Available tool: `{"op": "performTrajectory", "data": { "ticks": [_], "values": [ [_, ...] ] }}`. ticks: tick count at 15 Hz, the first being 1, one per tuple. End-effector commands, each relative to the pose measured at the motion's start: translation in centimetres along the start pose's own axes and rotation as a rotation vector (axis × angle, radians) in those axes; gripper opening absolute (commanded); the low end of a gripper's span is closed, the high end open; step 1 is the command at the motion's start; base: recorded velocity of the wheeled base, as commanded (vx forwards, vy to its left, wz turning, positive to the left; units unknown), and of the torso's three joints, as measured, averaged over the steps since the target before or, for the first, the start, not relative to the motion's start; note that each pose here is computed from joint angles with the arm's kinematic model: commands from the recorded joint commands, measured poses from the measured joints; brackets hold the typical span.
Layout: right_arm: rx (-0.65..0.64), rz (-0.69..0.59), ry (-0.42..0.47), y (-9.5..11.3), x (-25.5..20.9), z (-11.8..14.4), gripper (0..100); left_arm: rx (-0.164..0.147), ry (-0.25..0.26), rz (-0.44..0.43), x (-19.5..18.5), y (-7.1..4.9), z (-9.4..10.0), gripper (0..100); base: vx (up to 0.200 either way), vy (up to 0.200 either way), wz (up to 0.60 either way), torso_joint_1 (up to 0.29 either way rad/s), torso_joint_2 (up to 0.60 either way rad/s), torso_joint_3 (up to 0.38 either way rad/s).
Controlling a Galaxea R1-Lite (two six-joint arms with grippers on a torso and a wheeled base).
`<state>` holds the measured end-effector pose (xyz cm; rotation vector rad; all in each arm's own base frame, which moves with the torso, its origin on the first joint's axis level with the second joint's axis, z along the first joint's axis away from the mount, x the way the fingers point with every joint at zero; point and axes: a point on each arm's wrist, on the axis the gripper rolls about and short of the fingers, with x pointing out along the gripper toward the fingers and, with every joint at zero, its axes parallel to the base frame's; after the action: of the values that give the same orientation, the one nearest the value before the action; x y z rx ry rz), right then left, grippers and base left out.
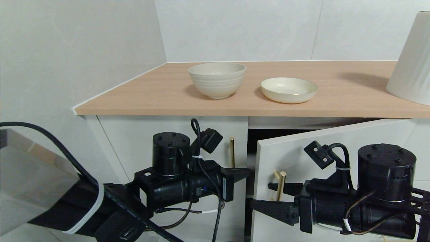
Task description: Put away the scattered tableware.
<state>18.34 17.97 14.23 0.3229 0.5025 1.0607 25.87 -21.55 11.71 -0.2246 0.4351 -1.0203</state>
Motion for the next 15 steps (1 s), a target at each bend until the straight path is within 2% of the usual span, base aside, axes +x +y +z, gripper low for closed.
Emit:
{"op": "performTrajectory", "data": {
  "ticks": [1, 5, 7, 10, 13, 15],
  "values": [
    [-0.002, 0.003, 0.0, 0.0, 0.0, 0.0, 100, -0.02, 0.019, 0.002, 2.1, 1.0, -1.3, 0, 0.0, 0.0, 0.0, 0.0, 0.0, 0.0],
    [-0.003, 0.001, -0.006, 0.1, -0.2, 0.1, 100, -0.019, 0.018, -0.005, 3.4, 1.6, -1.5, 0, 0.0, 0.0, 0.0, 0.0, 0.0, 0.0],
    [-0.003, -0.006, -0.006, 0.0, -0.2, 0.0, 100, -0.009, -0.001, -0.013, 3.8, 1.7, -1.4, 0, 0.0, 0.0, 0.0, 0.0, 0.0, 0.0],
    [0.002, -0.04, -0.035, -0.6, -1.3, 0.3, 100, 0.018, -0.045, -0.053, 4.4, 1.0, -0.8, 0, 0.0, 0.0, 0.0, 0.0, 0.0, 0.0],
    [0.001, -0.061, -0.066, -0.8, -2.3, 0.8, 100, 0.031, -0.041, -0.088, 5.1, -0.1, -1.0, 0, 0.0, 0.0, 0.0, 0.0, 0.0, 0.0],
    [0.01, -0.088, -0.067, -1.3, -2.9, 0.5, 100, 0.031, -0.039, -0.092, 5.1, -0.2, -1.0, 0, 0.0, 0.0, 0.0, 0.0, 0.0, 0.0]
  ]
}}
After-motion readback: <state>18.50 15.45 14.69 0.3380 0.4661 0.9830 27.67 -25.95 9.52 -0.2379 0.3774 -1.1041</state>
